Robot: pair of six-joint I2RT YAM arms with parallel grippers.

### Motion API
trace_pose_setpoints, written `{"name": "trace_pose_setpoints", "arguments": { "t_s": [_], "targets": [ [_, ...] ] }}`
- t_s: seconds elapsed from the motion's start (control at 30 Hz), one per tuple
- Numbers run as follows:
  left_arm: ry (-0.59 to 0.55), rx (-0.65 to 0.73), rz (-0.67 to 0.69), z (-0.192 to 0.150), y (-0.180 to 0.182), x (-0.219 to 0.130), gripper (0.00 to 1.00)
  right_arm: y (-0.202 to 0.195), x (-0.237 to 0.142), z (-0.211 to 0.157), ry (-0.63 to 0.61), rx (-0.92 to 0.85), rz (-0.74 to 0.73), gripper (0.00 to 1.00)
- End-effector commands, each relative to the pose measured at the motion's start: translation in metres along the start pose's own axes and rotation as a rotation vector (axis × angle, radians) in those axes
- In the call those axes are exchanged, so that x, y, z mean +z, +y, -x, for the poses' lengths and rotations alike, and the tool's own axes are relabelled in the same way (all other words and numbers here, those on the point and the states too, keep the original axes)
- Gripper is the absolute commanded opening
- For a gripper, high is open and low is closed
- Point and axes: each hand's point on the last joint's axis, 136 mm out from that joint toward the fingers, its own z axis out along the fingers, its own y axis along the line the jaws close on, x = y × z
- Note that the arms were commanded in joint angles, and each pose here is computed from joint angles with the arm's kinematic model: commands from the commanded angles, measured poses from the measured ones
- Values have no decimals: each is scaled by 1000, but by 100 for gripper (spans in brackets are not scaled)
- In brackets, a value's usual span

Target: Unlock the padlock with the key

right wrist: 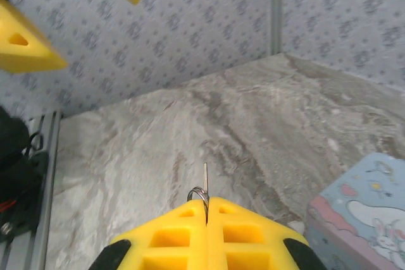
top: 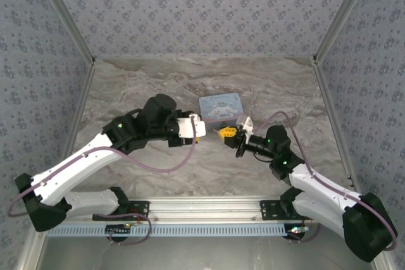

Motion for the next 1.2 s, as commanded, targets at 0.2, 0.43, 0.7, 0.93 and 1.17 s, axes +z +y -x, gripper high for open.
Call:
{"name": "trace_pose_setpoints", "arguments": {
  "t_s": [0.2,0.43,0.7,0.93,1.17],
  "targets": [
    [-230,-772,269,-29,73,-10,78,-65,-30,7,-156,382,-323,0],
    [-158,-1349,239,-101,90,29,83,-82,-48,-12,-129,512,-443,0],
    [-115,-1538,136,-118,95,89,84,-85,-64,-19,-137,682,-474,0],
    [-94,-1589,39,-121,99,132,88,-82,-64,-26,-73,702,-484,0],
    [-31,-1610,-65,-127,89,173,89,-83,-64,-25,-63,697,-493,0]
  ]
}}
